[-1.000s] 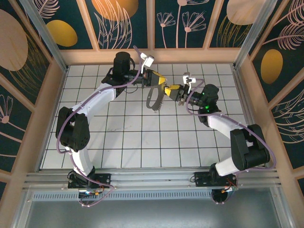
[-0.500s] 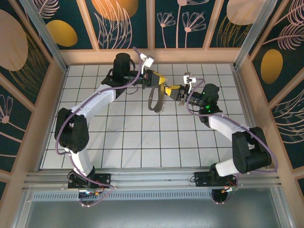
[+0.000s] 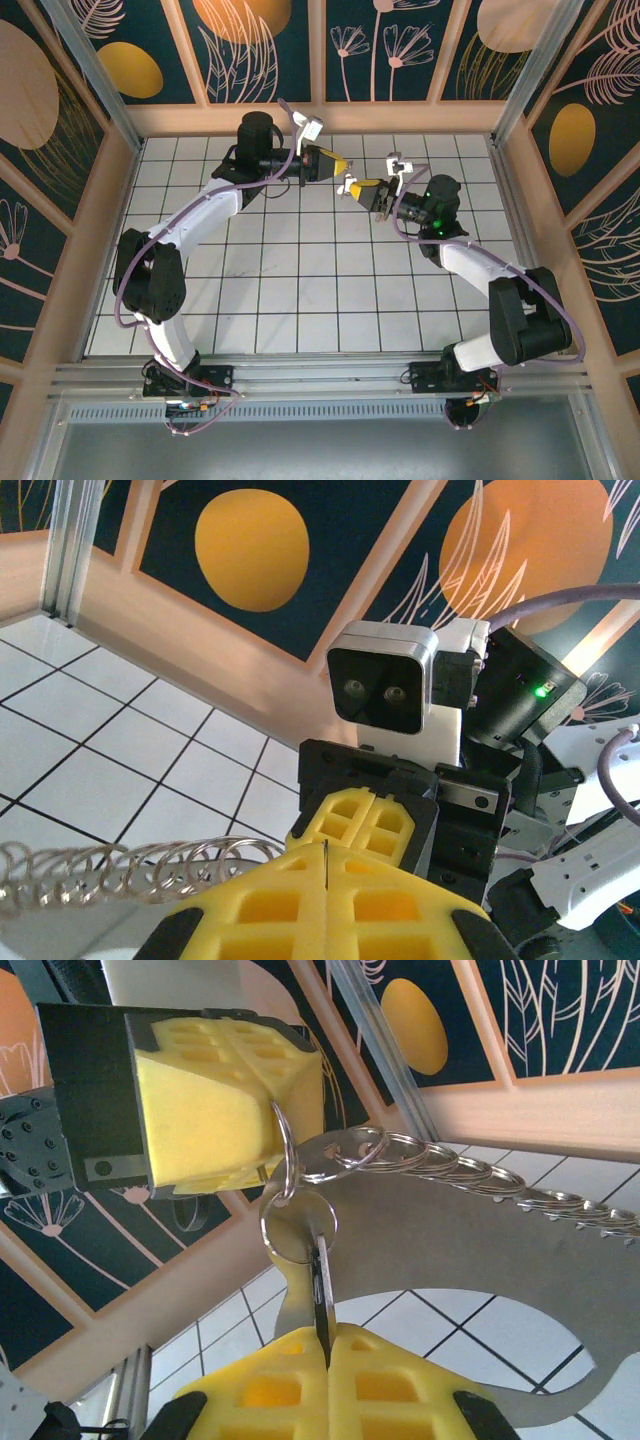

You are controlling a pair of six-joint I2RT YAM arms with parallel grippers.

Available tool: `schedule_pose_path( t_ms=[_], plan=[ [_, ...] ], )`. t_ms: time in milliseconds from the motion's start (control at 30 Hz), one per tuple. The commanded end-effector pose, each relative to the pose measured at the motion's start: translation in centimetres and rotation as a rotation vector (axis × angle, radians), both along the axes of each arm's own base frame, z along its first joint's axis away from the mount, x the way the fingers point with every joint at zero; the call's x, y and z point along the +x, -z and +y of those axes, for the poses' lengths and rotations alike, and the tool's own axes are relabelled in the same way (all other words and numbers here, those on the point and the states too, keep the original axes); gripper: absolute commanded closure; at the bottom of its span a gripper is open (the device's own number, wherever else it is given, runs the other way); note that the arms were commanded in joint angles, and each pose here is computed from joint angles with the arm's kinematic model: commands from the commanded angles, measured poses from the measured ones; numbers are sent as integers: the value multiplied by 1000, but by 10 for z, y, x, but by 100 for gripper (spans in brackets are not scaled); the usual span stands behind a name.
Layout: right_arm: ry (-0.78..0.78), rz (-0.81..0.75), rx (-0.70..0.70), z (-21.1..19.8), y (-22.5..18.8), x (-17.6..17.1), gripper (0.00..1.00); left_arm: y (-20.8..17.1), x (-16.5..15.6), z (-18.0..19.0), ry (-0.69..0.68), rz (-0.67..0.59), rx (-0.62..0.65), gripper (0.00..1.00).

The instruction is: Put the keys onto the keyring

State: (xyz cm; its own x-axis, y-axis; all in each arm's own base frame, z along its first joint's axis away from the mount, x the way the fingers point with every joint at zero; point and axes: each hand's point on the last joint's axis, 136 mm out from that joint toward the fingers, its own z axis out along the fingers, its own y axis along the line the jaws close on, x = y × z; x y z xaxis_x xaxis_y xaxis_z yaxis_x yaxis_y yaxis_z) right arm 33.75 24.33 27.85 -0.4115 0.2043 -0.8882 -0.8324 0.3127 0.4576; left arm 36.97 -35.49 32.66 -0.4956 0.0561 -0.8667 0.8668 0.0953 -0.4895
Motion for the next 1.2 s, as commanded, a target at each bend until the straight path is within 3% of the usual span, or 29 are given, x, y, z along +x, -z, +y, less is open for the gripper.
schedule_pose_path(
  t_ms=[0,167,233,767,1000,1167],
  plan=[
    [-28,-54,23,4,-16,1,100,-22,-9,4,12,-88,-35,100],
    [-55,-59,40,7,-18,-2,100,-22,-9,4,17,-87,-35,100],
    [-54,-62,47,8,-19,-1,90,-23,-10,4,19,-89,-36,100],
    [-103,-64,97,23,-25,-1,84,-21,-11,4,23,-82,-43,100],
    [-94,-59,84,22,-23,-1,97,-23,-11,5,19,-85,-45,100],
    [-72,-44,53,17,-21,-2,100,-24,-8,7,-23,-106,-39,100]
  ],
)
